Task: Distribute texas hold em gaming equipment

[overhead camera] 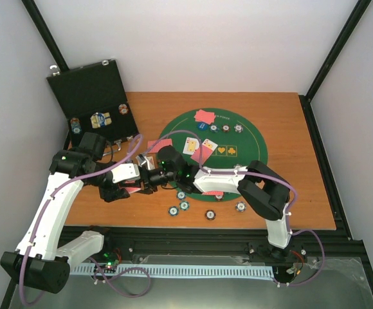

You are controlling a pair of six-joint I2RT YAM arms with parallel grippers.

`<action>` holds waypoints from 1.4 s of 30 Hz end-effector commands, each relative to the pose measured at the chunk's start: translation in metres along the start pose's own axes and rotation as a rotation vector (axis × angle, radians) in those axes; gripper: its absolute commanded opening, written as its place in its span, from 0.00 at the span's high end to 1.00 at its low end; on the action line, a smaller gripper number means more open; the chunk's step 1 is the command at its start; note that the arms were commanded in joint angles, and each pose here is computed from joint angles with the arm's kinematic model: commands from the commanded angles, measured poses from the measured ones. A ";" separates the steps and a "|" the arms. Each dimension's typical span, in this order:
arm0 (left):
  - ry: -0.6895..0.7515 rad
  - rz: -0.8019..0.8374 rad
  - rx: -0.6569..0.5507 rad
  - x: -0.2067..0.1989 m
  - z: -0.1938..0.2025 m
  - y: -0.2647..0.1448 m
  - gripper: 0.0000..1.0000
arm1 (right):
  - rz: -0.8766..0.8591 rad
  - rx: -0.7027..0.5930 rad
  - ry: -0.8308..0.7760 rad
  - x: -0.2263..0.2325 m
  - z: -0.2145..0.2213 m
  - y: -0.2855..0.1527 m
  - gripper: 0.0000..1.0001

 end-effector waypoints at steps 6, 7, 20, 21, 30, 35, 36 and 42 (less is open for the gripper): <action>0.023 -0.010 -0.024 -0.003 -0.004 -0.009 0.74 | 0.018 -0.034 0.036 -0.008 -0.007 -0.019 0.35; 0.026 -0.012 -0.024 -0.003 -0.005 -0.009 0.74 | 0.024 -0.037 0.040 -0.011 -0.006 -0.022 0.35; 0.021 -0.014 -0.020 -0.002 -0.005 -0.010 0.74 | 0.066 -0.048 0.046 -0.018 0.001 -0.044 0.46; 0.022 -0.015 -0.017 -0.001 -0.004 -0.009 0.74 | 0.067 -0.047 0.040 -0.016 0.001 -0.045 0.48; 0.020 -0.011 0.000 -0.001 0.000 -0.001 0.74 | 0.083 -0.051 0.018 -0.003 0.002 -0.054 0.52; 0.019 -0.012 0.021 0.001 0.004 0.005 0.74 | 0.052 -0.057 -0.002 0.015 0.001 -0.056 0.51; 0.019 -0.013 0.026 0.002 0.005 0.007 0.74 | 0.046 -0.057 -0.006 0.018 0.002 -0.056 0.50; 0.015 -0.009 0.030 0.002 0.007 0.012 0.74 | 0.046 -0.060 -0.006 0.021 0.007 -0.061 0.56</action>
Point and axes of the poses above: each gripper's point midway between its finger pads, its own y axis out along the fingers, its own x axis along the line the jaws close on, z = x × y, the point moved 6 cm from there along -y, back along the fingers, and after that the axes turned 3 degrees about y, right-handed, at the moved point
